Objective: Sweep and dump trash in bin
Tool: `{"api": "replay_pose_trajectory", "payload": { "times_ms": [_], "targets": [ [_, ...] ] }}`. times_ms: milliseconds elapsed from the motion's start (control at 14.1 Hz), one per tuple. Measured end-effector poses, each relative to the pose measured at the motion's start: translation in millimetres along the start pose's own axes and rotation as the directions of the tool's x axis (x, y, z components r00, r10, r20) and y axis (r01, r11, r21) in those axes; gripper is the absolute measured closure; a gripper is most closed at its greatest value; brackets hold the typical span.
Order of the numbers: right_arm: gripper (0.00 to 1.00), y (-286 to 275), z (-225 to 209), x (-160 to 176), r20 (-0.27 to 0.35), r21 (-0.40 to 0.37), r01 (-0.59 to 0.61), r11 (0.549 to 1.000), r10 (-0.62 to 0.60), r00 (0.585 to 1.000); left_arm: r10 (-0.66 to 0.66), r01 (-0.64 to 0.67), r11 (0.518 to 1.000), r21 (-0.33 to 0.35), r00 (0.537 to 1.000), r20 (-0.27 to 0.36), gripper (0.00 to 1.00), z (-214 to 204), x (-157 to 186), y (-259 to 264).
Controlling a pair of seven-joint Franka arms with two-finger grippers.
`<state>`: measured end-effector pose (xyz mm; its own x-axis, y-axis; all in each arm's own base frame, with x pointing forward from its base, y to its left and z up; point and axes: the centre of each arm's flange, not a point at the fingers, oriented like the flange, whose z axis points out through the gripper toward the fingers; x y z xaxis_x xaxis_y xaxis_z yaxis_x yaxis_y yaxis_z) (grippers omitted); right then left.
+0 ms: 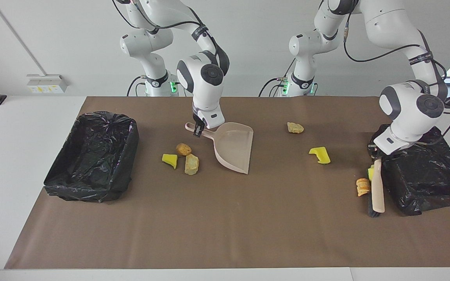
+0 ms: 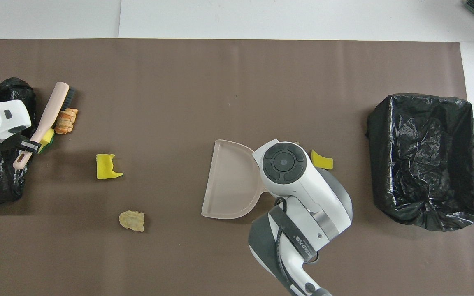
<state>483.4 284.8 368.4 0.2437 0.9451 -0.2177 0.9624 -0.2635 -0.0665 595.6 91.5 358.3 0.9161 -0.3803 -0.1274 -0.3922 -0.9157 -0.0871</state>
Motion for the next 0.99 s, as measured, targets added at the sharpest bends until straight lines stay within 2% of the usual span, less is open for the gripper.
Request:
{"api": "replay_pose_trajectory", "payload": {
  "times_ms": [142, 497, 781, 994],
  "targets": [
    [0.67, 0, 0, 0, 0.0, 0.0, 0.0, 1.0, 0.0, 1.0, 0.038, -0.037, 0.999, -0.016, 0.998, 0.043, 0.74, -6, 4, 23],
    [0.67, 0, 0, 0, 0.0, 0.0, 0.0, 1.0, 0.0, 1.0, 0.124, -0.113, 0.991, -0.069, 0.977, 0.174, 0.74, -26, 18, 118],
    [0.67, 0, 0, 0, 0.0, 0.0, 0.0, 1.0, 0.0, 1.0, 0.042, -0.024, 0.993, -0.118, 0.988, 0.146, 0.74, -60, 28, 207],
    [0.67, 2, 1, -2, 0.001, 0.001, -0.005, 1.0, 0.005, 1.0, -0.062, 0.073, 0.992, -0.108, 0.993, 0.101, 0.74, -101, 26, 270]
  ]
}}
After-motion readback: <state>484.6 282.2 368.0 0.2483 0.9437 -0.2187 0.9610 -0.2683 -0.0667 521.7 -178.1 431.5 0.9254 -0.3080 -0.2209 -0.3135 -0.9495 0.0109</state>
